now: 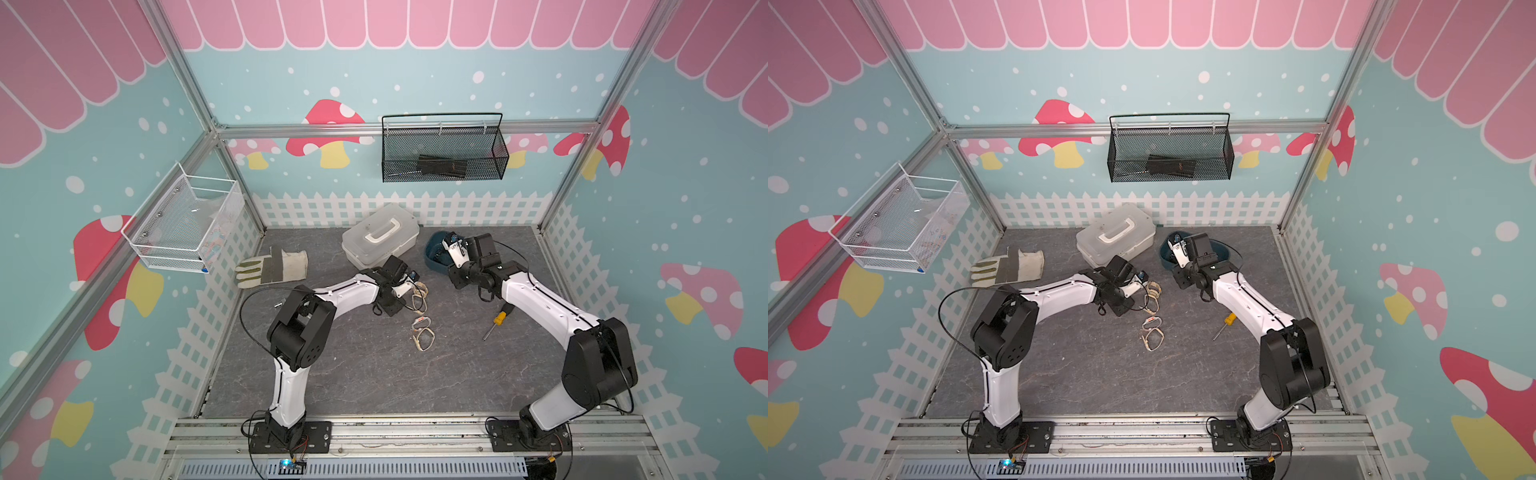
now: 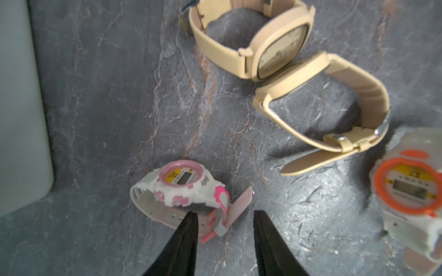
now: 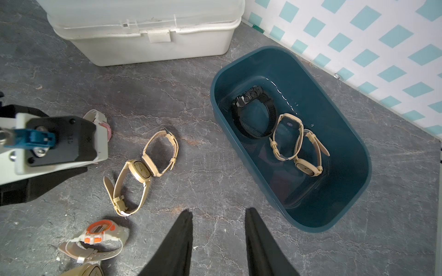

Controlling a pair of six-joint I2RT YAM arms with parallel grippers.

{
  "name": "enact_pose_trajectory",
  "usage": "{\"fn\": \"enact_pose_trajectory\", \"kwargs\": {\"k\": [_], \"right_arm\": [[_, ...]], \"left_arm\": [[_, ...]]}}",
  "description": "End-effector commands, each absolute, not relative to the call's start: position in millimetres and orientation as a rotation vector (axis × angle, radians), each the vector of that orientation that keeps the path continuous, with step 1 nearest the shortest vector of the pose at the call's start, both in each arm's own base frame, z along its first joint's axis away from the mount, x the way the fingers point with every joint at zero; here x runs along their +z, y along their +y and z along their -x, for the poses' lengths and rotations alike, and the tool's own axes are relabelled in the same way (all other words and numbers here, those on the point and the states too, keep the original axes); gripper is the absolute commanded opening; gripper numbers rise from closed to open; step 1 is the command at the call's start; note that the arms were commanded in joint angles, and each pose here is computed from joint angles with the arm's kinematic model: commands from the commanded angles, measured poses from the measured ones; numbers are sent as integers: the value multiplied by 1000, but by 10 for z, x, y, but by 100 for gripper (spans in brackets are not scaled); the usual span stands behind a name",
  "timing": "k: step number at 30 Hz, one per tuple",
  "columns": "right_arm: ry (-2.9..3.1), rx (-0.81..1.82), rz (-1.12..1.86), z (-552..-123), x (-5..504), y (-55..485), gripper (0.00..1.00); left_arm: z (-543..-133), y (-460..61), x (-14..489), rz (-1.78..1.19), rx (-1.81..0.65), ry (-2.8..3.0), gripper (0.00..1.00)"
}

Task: Put the watch into the storage box
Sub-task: Pick up the watch at the center of the board.

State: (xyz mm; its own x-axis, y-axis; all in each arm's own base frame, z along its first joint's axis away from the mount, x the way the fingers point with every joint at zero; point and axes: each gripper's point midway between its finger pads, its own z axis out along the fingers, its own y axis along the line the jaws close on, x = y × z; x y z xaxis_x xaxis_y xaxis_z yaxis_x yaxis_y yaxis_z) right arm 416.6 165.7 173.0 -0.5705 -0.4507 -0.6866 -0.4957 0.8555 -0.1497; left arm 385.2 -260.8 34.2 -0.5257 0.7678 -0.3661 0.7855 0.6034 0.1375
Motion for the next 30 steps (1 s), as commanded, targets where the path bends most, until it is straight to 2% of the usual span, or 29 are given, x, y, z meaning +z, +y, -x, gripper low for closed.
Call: {"fn": "enact_pose_trajectory", "kwargs": {"k": [1, 4, 7, 11, 15, 21, 30], "right_arm": [[2257, 69, 692, -4185, 1765, 1669, 39], [2258, 66, 690, -4184, 1764, 1664, 39], [2260, 67, 692, -4180, 1760, 1664, 39], [2262, 70, 691, -4170, 1755, 1664, 39], [2261, 76, 691, -4157, 1786, 1667, 39], [2228, 80, 682, -4096, 1870, 1644, 39], [2167, 10, 605, -4083, 2055, 1499, 44]], "left_arm": [[-3858, -2607, 307, -1267, -43, 2459, 38], [-3863, -2604, 293, -1268, -38, 2464, 30], [-3873, -2588, 282, -1259, -27, 2471, 14], [-3878, -2591, 296, -1252, -26, 2471, 0], [-3913, -2616, 424, -1216, -36, 2454, 0], [-4037, -2764, 928, -1119, -112, 2319, 0], [-4487, -3387, 1636, -972, -378, 2110, 0]]}}
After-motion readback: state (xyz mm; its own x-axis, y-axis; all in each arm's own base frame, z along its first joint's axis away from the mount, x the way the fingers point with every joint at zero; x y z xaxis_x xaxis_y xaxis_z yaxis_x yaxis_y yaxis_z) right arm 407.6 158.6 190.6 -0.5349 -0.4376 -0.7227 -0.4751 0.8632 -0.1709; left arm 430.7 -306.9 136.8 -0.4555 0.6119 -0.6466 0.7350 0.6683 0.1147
